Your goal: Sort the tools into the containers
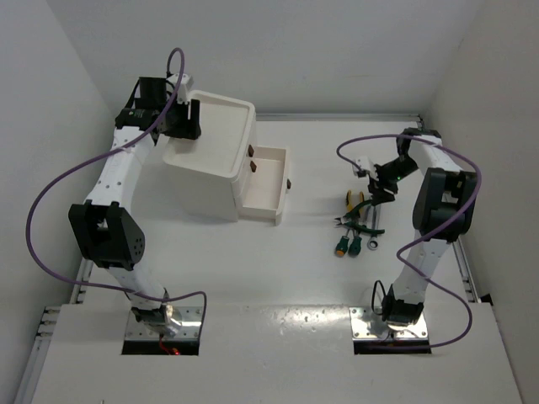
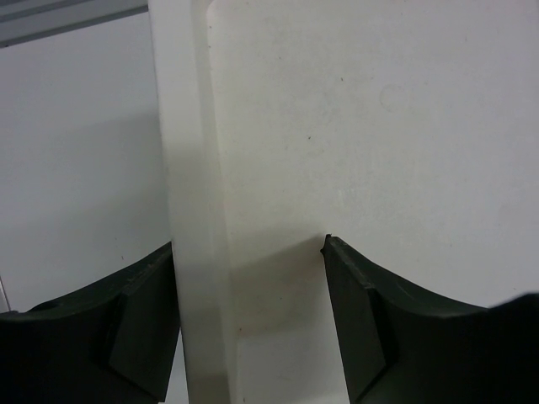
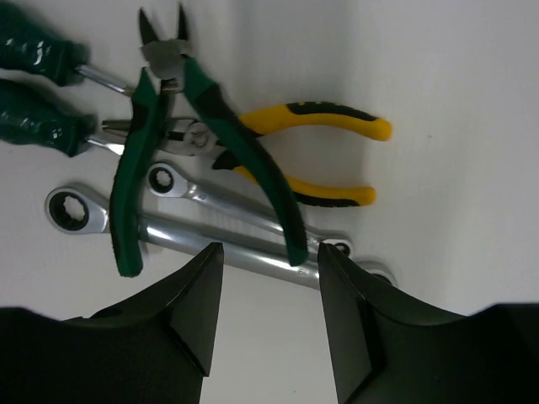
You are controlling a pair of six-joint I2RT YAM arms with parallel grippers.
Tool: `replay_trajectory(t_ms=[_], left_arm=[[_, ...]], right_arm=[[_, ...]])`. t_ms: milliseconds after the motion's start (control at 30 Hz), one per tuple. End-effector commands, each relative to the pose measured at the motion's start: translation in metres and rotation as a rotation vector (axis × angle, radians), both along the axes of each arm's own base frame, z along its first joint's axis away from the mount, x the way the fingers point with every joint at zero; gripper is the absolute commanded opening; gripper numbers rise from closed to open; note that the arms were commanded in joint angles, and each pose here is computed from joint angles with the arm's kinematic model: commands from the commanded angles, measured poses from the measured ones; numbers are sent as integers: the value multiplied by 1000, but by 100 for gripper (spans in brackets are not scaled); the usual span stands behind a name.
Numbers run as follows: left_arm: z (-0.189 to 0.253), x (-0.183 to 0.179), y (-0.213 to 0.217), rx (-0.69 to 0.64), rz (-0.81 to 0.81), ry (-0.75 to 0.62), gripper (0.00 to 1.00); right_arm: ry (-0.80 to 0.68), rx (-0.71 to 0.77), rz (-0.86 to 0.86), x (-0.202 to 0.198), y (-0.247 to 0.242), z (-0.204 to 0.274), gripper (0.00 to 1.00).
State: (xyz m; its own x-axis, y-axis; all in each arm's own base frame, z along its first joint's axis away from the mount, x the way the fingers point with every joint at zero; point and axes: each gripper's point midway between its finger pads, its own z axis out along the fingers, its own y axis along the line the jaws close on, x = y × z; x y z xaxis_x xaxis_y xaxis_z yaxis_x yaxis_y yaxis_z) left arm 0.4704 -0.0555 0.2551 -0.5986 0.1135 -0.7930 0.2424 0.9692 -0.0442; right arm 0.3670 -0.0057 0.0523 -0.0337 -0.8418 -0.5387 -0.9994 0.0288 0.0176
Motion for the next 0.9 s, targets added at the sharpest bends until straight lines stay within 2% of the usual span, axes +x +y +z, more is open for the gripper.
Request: replay_trajectory(t_ms=[0,433,633,833,867], left_arm=[[-29,-26,-31,-28,-103,132,69],[-34,-29,-30,-27,-103,151,69],[-38,-28,-29,-21,-96,159,69],[-42,-27,-29,-27,-90,171,69],[-42,-27,-29,-27,-90,171,69]], right_arm=[[-23,-9,161,-17,-3,0,49],[-68,-18,192,-1,1,-28,49],[-27,-19,194,-4,3,-37,48],[-26,-22,183,0,6,-44,42],[-43,-28,182,6,9,-45,38]])
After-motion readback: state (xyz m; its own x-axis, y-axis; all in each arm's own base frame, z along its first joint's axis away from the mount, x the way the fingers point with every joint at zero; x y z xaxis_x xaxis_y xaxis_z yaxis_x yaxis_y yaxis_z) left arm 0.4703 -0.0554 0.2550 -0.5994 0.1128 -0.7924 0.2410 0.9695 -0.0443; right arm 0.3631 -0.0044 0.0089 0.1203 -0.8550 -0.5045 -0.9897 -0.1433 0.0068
